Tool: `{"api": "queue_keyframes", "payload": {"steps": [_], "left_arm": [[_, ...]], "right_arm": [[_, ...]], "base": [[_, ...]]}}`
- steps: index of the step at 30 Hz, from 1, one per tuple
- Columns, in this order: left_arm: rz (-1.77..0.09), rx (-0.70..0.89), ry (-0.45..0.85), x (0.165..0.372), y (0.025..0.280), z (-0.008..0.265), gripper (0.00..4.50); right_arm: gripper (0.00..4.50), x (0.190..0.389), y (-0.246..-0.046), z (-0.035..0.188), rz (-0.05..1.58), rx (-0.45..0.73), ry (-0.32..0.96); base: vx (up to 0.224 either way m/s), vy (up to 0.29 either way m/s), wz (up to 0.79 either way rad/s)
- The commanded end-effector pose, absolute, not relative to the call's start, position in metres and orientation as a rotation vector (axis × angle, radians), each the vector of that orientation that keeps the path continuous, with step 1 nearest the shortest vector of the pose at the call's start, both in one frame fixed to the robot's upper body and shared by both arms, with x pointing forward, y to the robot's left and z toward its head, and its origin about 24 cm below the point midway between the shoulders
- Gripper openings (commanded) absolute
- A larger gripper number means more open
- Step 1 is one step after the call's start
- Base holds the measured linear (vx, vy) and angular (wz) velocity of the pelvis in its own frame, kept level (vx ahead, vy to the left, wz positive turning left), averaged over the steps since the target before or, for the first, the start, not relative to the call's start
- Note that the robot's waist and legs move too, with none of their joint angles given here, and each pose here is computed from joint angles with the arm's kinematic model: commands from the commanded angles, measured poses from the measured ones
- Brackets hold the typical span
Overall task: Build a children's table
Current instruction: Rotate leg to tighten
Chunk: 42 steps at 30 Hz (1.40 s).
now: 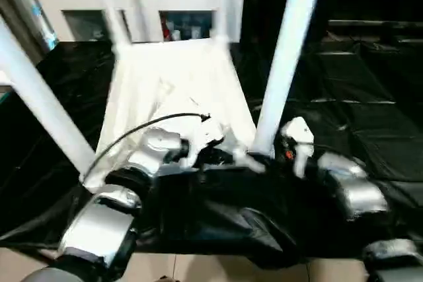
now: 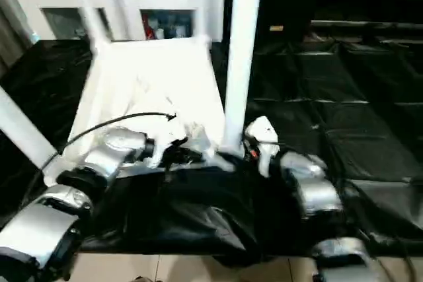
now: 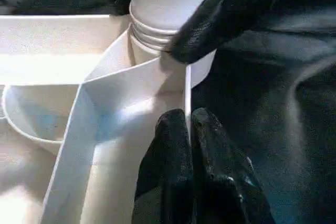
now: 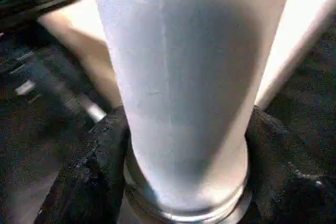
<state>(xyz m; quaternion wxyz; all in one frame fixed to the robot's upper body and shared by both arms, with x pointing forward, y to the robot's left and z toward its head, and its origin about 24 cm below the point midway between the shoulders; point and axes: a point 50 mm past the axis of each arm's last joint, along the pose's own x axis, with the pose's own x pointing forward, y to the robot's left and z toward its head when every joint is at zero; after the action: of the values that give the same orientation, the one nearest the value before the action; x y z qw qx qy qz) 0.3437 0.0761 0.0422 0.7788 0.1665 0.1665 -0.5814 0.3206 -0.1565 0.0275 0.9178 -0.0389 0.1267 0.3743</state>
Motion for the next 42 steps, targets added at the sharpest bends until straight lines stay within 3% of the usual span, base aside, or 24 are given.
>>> {"api": "queue_keyframes", "payload": {"steps": [1,3,5,9,12,14,18,22,27,37,38,42], "left_arm": [[-1.207,0.322,0.349,0.345,0.066,0.042,0.00],[-1.105,0.316,0.350,0.349,0.051,0.042,0.00],[-1.047,0.309,0.344,0.350,0.037,0.043,0.00],[-1.037,0.315,0.333,0.349,0.023,0.044,0.00],[-1.052,0.322,0.320,0.347,0.016,0.046,0.00],[-1.067,0.321,0.315,0.347,0.017,0.046,0.00],[-1.107,0.325,0.312,0.347,0.025,0.046,0.00],[-1.263,0.343,0.316,0.342,0.044,0.045,0.00],[-1.393,0.352,0.332,0.336,0.062,0.044,0.00],[-1.499,0.357,0.356,0.330,0.084,0.044,0.00],[-1.500,0.358,0.358,0.330,0.085,0.044,0.00],[-1.499,0.360,0.358,0.330,0.087,0.044,0.00]], "right_arm": [[2.68,0.312,-0.152,0.002,0.715,-0.082,0.384],[2.68,0.321,-0.143,-0.003,0.518,-0.023,0.390],[2.68,0.327,-0.130,-0.004,0.424,-0.004,0.395],[2.68,0.331,-0.109,0.001,0.430,-0.027,0.372],[3.38,0.332,-0.098,0.008,0.491,-0.073,0.307],[3.40,0.334,-0.102,0.015,0.526,-0.059,0.251],[3.87,0.334,-0.114,0.023,0.591,-0.044,0.199],[3.87,0.331,-0.145,0.035,0.724,-0.087,0.167],[3.87,0.319,-0.161,0.040,0.935,-0.156,0.205],[3.87,0.312,-0.175,0.045,1.065,-0.203,0.258],[3.60,0.312,-0.175,0.045,1.069,-0.203,0.260],[3.35,0.313,-0.173,0.046,1.085,-0.188,0.256]], "base": [[0.000,0.000,0.00],[0.000,0.000,0.00],[0.000,0.000,0.00],[0.000,0.000,0.00],[0.000,0.000,0.00],[0.000,0.000,0.00],[0.000,0.000,0.00],[0.000,0.000,0.00],[0.000,0.000,0.00],[0.000,0.000,0.00],[0.000,0.000,0.00],[0.000,0.000,0.00]]}}
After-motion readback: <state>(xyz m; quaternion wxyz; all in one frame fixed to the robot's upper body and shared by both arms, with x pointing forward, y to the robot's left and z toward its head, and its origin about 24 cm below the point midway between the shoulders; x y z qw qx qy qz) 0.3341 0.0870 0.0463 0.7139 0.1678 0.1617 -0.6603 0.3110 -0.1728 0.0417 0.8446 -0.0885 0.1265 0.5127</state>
